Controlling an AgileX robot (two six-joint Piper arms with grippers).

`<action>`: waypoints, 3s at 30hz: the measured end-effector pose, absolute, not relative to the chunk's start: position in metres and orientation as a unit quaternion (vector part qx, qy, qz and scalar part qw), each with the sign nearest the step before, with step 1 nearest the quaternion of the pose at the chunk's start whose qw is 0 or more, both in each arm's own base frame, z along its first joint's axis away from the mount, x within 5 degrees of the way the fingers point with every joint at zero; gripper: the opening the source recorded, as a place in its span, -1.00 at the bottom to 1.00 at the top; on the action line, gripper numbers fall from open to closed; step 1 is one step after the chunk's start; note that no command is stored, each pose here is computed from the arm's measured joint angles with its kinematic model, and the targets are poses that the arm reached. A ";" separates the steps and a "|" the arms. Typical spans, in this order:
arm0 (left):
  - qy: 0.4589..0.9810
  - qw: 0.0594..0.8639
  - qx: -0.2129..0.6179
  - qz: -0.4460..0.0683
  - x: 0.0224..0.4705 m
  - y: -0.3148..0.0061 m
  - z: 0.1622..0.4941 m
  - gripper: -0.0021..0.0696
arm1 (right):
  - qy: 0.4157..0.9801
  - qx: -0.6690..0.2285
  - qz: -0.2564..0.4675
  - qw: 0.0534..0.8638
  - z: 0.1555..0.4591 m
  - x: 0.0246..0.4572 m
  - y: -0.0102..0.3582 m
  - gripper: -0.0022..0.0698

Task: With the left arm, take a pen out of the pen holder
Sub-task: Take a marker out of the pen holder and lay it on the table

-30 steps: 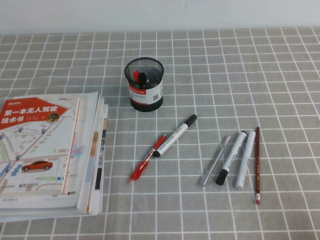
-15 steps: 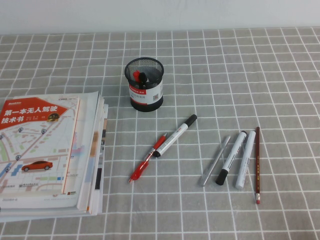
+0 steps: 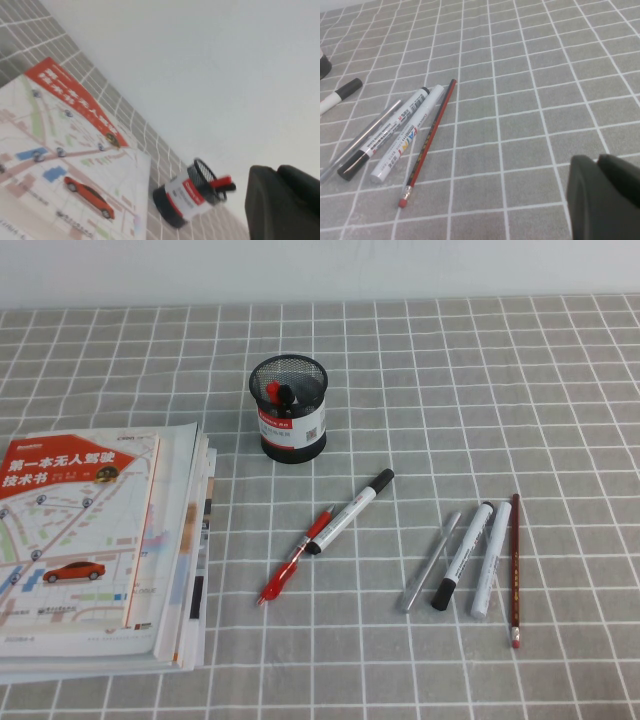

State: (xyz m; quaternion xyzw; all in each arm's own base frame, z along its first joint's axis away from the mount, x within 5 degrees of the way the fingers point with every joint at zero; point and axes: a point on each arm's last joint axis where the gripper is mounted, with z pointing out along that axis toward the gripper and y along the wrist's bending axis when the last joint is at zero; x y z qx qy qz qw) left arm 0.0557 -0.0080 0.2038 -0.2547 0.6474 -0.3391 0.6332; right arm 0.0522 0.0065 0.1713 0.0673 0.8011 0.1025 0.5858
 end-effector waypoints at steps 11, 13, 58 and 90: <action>0.777 0.593 0.017 -0.211 0.082 -0.032 0.300 -0.95 | 0.801 0.067 0.102 0.586 0.171 0.052 0.007 -0.97; 0.781 0.591 0.025 -0.198 0.100 -0.032 0.309 -0.95 | 0.801 0.067 0.102 0.586 0.171 0.052 0.007 -0.97; 0.652 0.548 0.480 -0.210 0.373 -0.098 0.230 0.21 | 0.801 0.067 0.102 0.586 0.171 0.052 0.007 -0.97; 0.605 0.554 0.527 -0.221 0.419 -0.133 0.200 0.11 | 0.801 0.067 0.102 0.586 0.171 0.052 0.007 -0.97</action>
